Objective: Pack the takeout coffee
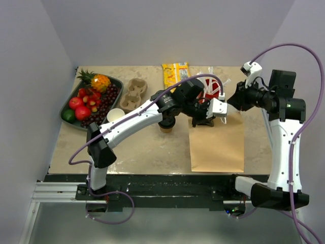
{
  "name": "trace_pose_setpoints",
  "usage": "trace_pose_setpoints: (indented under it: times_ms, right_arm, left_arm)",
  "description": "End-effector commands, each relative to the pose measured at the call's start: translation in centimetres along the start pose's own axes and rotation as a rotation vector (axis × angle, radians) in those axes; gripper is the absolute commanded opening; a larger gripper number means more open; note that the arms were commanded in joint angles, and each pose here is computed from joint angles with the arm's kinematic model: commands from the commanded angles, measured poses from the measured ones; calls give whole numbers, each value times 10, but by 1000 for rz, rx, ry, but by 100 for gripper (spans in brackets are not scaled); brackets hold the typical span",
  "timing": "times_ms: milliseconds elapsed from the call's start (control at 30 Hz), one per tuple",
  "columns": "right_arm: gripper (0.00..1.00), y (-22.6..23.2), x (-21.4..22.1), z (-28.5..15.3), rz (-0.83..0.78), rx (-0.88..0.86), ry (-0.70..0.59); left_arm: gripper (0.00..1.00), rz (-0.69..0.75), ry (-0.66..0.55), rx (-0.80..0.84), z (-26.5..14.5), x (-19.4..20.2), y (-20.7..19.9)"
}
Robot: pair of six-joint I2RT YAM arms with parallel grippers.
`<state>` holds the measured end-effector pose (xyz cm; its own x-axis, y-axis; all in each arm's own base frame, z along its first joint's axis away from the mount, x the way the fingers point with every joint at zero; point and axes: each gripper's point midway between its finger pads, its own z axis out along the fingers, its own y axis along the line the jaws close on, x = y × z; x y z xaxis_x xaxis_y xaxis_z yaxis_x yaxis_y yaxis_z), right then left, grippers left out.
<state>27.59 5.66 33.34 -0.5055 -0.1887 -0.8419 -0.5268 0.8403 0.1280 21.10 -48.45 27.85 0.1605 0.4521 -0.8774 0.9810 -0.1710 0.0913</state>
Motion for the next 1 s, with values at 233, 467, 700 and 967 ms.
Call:
trace_pose_setpoints:
  times_ms: [233,467,700,967]
  right_arm:
    - [49,0,-90,-39,-19,119,-331]
    - [53,-10,-65,-20,11,116,-259]
    - [55,-14,-34,-9,-9,117,-163]
    - [62,0,-14,-4,-36,-34,16]
  left_arm:
    - [0,375,-47,-148,-44,-55,-2]
    - [0,393,70,-96,-13,-4,-18]
    - [40,311,209,-69,8,57,-30]
    - [50,288,96,-72,-5,20,-38]
